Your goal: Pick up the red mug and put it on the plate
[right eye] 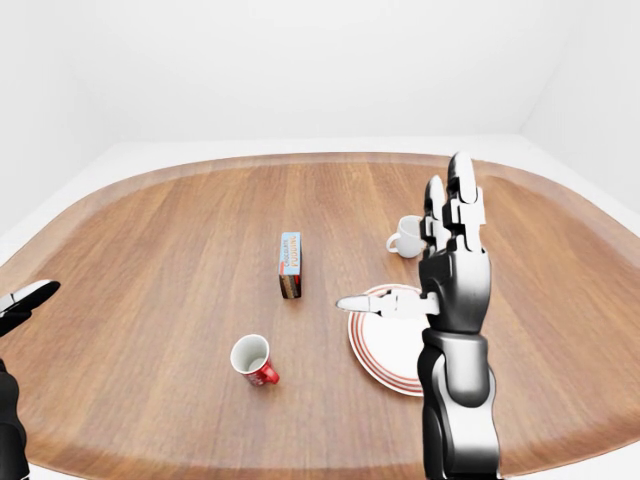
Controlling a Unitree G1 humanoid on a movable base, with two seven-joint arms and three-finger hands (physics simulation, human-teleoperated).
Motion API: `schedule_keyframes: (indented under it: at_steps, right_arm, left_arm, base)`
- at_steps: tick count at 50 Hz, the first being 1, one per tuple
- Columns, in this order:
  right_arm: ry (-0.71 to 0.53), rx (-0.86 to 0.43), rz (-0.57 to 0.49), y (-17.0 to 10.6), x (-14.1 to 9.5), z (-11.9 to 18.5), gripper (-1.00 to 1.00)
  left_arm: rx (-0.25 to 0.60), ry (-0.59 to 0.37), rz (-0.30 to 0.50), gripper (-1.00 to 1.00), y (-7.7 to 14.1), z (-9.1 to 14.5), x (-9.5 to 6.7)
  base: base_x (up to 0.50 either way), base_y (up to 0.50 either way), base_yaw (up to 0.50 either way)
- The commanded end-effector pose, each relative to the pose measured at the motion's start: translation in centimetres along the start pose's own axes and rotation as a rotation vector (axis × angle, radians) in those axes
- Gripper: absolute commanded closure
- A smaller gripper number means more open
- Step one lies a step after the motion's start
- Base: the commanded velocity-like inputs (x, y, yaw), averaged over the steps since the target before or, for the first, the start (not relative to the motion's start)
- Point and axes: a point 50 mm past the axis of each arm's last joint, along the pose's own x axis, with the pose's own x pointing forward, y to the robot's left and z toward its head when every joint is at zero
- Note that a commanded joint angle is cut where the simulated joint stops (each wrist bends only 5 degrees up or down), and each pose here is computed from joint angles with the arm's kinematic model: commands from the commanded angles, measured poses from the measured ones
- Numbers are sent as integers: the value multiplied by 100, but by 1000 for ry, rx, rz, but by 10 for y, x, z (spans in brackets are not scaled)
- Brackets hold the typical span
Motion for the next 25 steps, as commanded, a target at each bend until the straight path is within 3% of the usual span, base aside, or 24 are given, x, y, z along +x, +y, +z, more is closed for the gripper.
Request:
schedule_keyframes:
  at_steps: [1, 25]
  right_arm:
    - [34, 52, 282, 82, -20, -2, -100]
    - [287, 31, 432, 120, -42, -58, -100]
  left_arm:
    - [3, 2, -5, -100, -2, -1, 0]
    - [4, 10, -7, -100, -2, -3, 0]
  base:
    - [0, 0, 0]
    - [0, 0, 0]
